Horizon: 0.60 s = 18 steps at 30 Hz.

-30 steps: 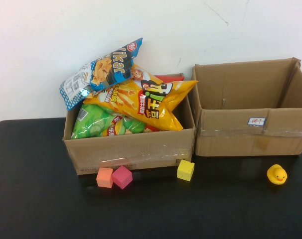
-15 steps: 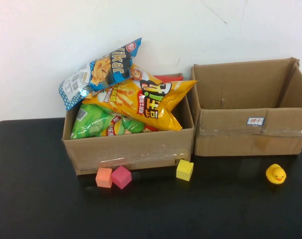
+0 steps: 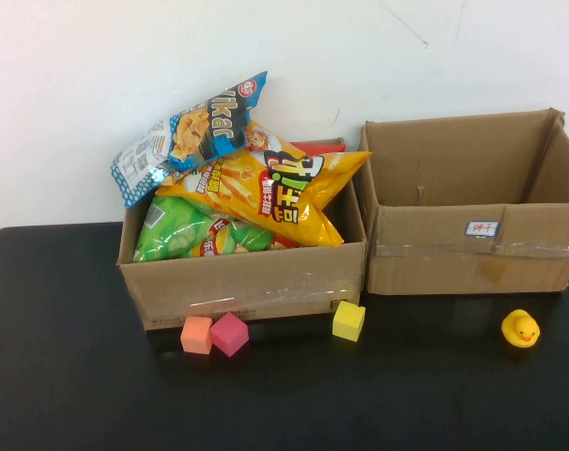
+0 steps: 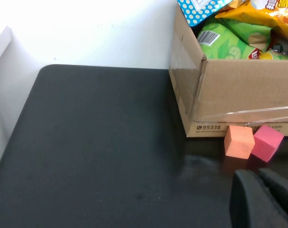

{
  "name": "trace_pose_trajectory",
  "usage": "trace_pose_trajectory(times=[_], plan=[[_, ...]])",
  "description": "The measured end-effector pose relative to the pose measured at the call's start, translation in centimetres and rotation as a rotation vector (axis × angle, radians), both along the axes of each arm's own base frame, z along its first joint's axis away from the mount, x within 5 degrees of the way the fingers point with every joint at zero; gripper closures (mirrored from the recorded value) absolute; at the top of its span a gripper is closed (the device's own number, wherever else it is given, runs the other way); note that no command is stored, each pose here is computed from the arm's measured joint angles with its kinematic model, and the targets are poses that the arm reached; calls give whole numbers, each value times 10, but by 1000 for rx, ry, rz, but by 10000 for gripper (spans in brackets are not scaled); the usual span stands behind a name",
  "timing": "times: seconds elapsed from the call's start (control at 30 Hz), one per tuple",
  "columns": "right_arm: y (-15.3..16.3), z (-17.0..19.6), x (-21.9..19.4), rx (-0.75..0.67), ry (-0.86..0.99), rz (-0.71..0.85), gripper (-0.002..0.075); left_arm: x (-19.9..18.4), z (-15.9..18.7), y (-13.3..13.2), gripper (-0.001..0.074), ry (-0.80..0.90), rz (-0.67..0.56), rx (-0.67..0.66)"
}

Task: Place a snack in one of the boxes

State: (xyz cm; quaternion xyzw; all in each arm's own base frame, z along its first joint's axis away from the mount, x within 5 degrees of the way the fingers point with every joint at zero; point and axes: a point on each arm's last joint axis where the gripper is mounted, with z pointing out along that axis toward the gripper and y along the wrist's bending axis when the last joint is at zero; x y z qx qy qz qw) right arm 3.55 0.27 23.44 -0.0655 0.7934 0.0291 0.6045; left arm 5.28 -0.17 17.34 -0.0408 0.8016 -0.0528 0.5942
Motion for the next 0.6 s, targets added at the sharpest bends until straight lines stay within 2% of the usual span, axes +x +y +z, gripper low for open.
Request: trace_pose_trajectory(times=[0.23, 0.4, 0.6], plan=[[-2, -27, 13, -25, -59, -88, 727, 0, 0, 0, 736, 0, 0, -1], [-3, -58, 17, -25, 5, -118, 727, 0, 0, 0, 736, 0, 0, -1], [-4, -66, 16, -9, 55, -133, 727, 0, 0, 0, 736, 0, 0, -1]])
